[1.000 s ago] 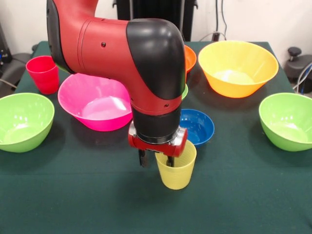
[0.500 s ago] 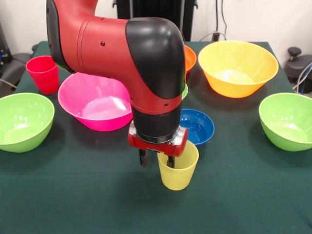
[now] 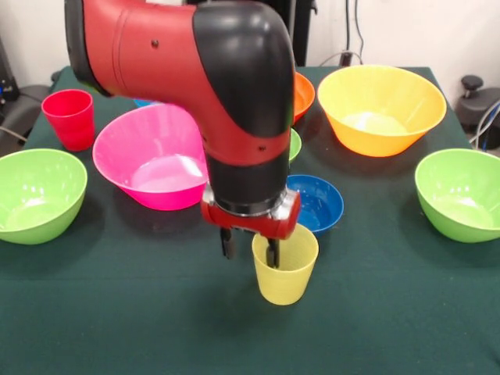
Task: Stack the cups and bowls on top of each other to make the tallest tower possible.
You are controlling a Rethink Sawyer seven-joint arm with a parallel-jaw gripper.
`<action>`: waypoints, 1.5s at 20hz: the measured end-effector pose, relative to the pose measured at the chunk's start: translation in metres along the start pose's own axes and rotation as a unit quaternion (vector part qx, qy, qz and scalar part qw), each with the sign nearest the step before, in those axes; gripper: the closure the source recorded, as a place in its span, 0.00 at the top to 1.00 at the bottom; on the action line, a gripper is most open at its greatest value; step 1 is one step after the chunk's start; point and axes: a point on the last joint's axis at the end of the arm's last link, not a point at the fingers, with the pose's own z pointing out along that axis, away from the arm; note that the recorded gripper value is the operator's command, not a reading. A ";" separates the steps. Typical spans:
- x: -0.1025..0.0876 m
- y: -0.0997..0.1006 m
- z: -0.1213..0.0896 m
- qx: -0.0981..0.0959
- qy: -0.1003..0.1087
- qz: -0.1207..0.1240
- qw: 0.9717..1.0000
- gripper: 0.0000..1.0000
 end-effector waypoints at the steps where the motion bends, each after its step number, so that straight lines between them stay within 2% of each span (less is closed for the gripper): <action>1: 0.000 0.000 -0.005 -0.001 0.000 0.002 1.000 1.00; 8: 0.002 -0.006 -0.056 -0.014 0.005 0.021 1.000 1.00; 15: 0.009 -0.008 -0.093 -0.023 0.014 0.032 0.999 1.00; 18: 0.021 -0.014 -0.115 -0.032 0.028 0.046 0.998 1.00; 20: 0.025 -0.016 -0.120 -0.033 0.033 0.049 0.998 1.00; 23: 0.043 -0.024 -0.134 -0.034 0.047 0.057 0.997 1.00; 25: 0.065 -0.027 -0.142 -0.033 0.061 0.062 0.996 1.00; 30: 0.103 -0.026 -0.147 -0.029 0.079 0.064 0.994 1.00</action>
